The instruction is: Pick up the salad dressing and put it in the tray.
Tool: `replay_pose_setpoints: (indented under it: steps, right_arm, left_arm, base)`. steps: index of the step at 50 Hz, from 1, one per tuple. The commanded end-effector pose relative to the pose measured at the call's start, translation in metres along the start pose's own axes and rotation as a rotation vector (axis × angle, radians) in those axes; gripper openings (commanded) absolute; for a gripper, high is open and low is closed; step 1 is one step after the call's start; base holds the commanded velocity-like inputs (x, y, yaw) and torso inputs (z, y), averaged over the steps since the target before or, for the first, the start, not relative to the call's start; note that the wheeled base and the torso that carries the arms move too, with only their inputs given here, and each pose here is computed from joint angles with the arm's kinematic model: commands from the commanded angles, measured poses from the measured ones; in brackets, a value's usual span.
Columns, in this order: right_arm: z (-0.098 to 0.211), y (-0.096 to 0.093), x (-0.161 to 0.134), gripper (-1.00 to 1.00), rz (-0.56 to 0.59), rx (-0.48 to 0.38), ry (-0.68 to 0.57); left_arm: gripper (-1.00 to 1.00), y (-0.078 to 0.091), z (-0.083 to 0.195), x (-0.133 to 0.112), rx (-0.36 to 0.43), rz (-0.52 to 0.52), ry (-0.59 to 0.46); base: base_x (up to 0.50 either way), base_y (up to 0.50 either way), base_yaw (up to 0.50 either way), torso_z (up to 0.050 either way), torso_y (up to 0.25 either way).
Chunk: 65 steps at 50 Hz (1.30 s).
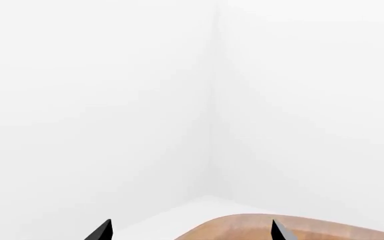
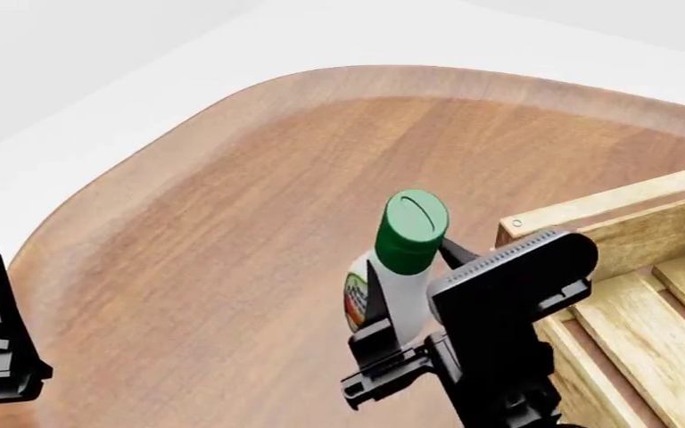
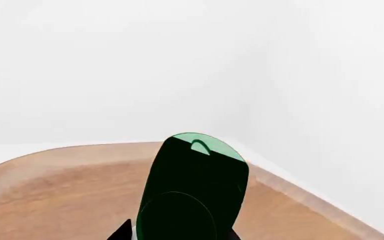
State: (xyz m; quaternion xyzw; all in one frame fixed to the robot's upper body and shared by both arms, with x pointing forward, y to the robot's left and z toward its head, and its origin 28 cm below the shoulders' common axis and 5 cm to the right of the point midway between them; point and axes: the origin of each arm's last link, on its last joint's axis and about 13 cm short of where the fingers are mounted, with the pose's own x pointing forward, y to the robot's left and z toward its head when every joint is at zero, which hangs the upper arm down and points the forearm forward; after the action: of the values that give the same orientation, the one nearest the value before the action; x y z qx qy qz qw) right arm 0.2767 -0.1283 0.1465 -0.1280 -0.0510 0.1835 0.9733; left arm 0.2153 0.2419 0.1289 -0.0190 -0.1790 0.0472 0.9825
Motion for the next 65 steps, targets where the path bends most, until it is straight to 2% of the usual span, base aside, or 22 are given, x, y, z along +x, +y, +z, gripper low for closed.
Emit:
replay_pose_setpoints:
  steps: [1,4,24,52,65]
  right_arm:
    - [0.014,-0.026,0.004,-1.00,-0.141,-0.026,-0.050]
    - [0.018,-0.038,0.005,-1.00,-0.200,-0.019,-0.056]
    - [0.018,-0.080,-0.001,-1.00,-0.448,-0.050,-0.030]
    - [0.001,-0.121,-0.006,-1.00,-0.713,-0.093,0.059]
    - [-0.024,-0.138,0.003,-1.00,-0.827,-0.095,0.144]
  left_arm:
    - [1.00,0.000,0.000,0.000,-0.001,0.000,0.000]
    - [1.00,0.000,-0.001,0.000,-0.002,0.000,0.001]
    - [1.00,0.000,0.000,0.000,0.000,-0.002,-0.003]
    - [1.00,-0.001,-0.001,0.000,0.007,-0.006,-0.001]
    - [1.00,-0.001,-0.001,0.000,0.005,-0.002,-0.003]
  base:
    - [0.00,0.00,0.00,0.000,0.000]
    - [0.00,0.00,0.00,0.000,0.000]
    - [0.00,0.00,0.00,0.000,0.001]
    - [0.00,0.00,0.00,0.000,0.000]
    - [0.00,0.00,0.00,0.000,0.001]
